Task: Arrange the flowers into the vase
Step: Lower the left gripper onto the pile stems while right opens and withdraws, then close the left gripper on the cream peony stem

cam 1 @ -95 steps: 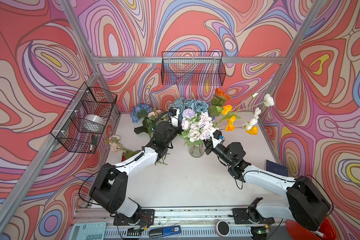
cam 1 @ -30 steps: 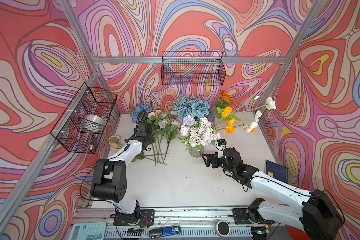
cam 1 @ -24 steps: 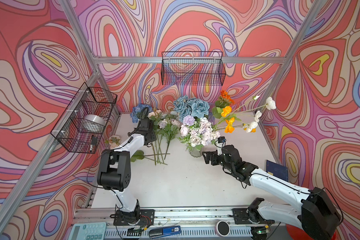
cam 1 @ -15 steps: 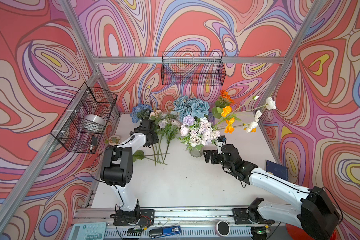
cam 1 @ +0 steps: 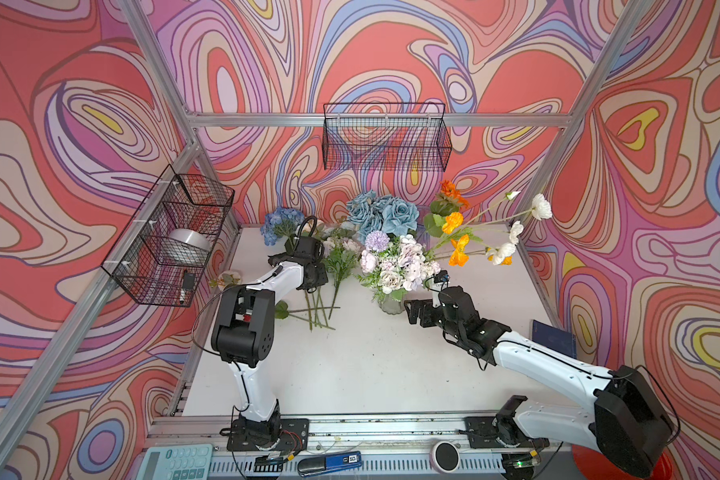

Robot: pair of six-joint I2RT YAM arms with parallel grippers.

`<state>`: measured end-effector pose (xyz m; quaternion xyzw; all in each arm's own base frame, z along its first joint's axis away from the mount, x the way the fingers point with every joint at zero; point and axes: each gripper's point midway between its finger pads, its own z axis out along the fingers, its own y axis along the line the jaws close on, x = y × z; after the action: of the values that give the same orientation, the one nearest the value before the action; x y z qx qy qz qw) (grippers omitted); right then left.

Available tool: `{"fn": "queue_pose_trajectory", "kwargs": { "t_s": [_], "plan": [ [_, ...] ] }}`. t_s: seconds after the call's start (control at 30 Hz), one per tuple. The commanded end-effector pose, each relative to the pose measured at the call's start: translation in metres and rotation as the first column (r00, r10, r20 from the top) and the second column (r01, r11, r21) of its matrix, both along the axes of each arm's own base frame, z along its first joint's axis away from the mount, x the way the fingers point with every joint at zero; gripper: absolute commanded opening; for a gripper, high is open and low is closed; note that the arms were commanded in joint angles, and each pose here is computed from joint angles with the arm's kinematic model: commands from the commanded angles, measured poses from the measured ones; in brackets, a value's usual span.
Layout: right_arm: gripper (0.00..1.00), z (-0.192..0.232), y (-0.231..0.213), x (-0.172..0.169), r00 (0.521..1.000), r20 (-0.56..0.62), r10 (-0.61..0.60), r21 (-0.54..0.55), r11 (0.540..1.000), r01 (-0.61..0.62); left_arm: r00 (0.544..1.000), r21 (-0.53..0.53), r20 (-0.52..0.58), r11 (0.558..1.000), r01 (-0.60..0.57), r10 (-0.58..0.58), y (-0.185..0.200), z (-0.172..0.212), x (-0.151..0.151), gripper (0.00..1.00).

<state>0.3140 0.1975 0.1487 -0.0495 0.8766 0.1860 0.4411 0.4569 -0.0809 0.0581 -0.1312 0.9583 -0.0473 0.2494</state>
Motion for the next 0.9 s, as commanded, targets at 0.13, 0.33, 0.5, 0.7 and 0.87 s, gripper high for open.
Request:
{"fn": "queue_pose_trajectory", "kwargs": {
  "t_s": [0.13,0.33,0.5,0.7,0.87],
  "plan": [
    [0.98,0.013,0.001,0.002,1.000,0.022,-0.004,-0.001,1.000,0.004,0.997,0.026,-0.078,1.000,-0.003,0.005,0.003,-0.023,-0.001,0.24],
    [0.98,0.025,-0.002,0.002,0.999,0.050,-0.010,0.007,1.000,0.010,0.998,0.008,-0.065,1.000,-0.002,0.003,0.001,-0.018,0.001,0.01],
    [0.99,0.032,-0.004,0.001,0.998,0.065,-0.016,0.014,1.000,0.015,1.000,-0.006,-0.007,1.000,-0.012,0.012,0.003,0.008,-0.006,0.00],
    [0.98,0.046,-0.006,-0.001,0.995,0.097,-0.015,0.031,0.999,0.012,0.990,-0.105,0.138,0.994,-0.013,0.028,0.001,0.052,-0.022,0.00],
    [0.98,0.064,-0.008,-0.004,0.989,0.144,-0.013,0.048,0.999,0.006,0.958,-0.208,0.276,0.978,-0.012,0.071,-0.002,0.086,-0.037,0.00]
  ]
}}
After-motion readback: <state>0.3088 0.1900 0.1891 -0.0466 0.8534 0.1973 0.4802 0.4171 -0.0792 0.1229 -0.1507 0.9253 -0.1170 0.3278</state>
